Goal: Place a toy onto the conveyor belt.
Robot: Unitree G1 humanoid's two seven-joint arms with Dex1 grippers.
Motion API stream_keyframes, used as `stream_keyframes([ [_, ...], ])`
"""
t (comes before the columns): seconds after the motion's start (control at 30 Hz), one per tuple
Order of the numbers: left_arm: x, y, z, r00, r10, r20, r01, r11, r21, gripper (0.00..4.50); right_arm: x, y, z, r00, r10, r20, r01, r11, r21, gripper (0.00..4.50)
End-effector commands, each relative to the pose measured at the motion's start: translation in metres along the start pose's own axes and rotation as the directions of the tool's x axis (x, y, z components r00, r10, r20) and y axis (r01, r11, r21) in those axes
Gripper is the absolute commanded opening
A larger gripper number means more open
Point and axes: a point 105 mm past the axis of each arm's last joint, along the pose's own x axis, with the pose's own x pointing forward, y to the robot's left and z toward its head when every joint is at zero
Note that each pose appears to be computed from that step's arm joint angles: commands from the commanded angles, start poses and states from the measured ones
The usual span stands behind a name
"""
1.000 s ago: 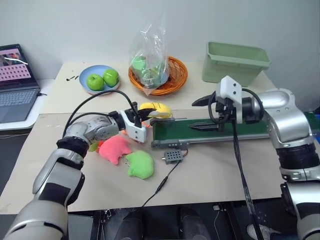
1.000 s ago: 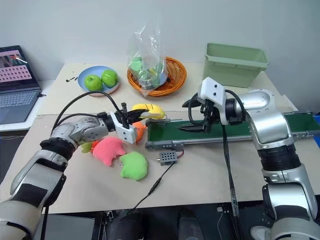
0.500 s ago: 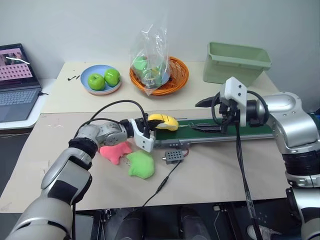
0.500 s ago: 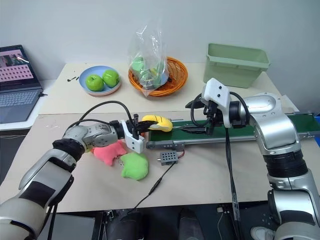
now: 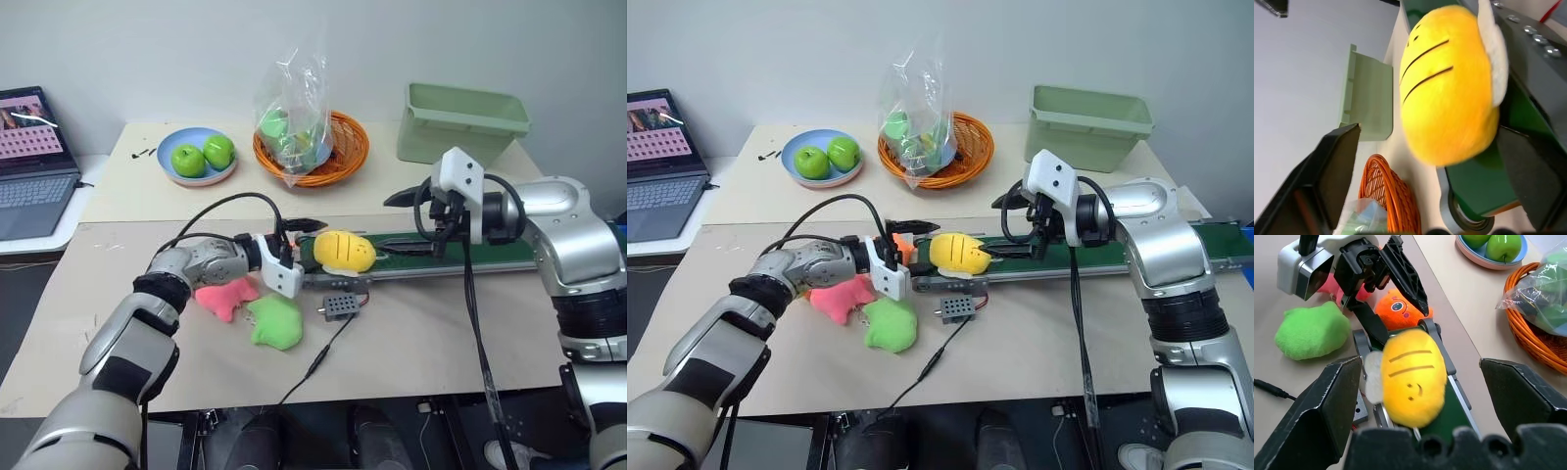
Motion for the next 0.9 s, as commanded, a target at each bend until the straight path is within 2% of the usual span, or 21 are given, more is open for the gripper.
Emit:
stream_keyframes([
  [0.03, -0.007, 0.022, -0.005, 0.994, 0.102, -0.028, -0.105, 0.988, -0.111, 4.46, -0.003, -0.004, 0.015, 1.0, 0.0, 0.027, 0.002, 0.998, -0.062, 4.5],
  [0.13, -0.011, 0.031, -0.013, 0.987, 0.141, -0.082, -0.16, 0.937, -0.312, 4.46, -0.005, -0.006, 0.014, 1.0, 0.001, 0.019, 0.001, 0.998, -0.066, 4.5],
  [0.2, -0.016, 0.035, -0.014, 0.985, 0.147, -0.091, -0.172, 0.861, -0.479, 4.46, -0.009, -0.008, 0.013, 1.0, 0.0, 0.004, 0.0, 0.997, -0.071, 4.5],
  [0.3, -0.029, 0.047, -0.01, 0.98, 0.182, -0.081, -0.183, 0.668, -0.721, 4.46, -0.013, -0.011, 0.011, 1.0, -0.001, -0.019, -0.001, 0.997, -0.082, 4.5],
  [0.37, -0.036, 0.053, 0.0, 0.982, 0.185, -0.046, -0.143, 0.559, -0.817, 4.46, -0.016, -0.014, 0.012, 1.0, -0.005, -0.023, 0.002, 0.996, -0.088, 4.5],
  [0.47, -0.047, 0.055, 0.014, 0.991, 0.137, -0.004, -0.065, 0.446, -0.892, 4.46, -0.019, -0.016, 0.014, 1.0, -0.005, -0.016, 0.003, 0.996, -0.086, 4.5],
  [0.53, -0.059, 0.067, 0.02, 0.986, 0.164, -0.018, -0.079, 0.374, -0.924, 4.46, -0.021, -0.015, 0.017, 1.0, 0.009, 0.014, -0.008, 0.998, -0.062, 4.5],
  [0.7, -0.082, 0.07, 0.019, 0.978, 0.178, -0.112, -0.168, 0.339, -0.926, 4.46, -0.025, -0.008, 0.038, 0.984, 0.066, 0.163, -0.067, 0.998, 0.001, 4.5],
  [0.9, -0.096, 0.073, 0.025, 0.969, 0.204, -0.142, -0.197, 0.286, -0.938, 4.46, -0.021, -0.008, 0.04, 0.981, 0.081, 0.176, -0.085, 0.996, 0.014, 4.5],
])
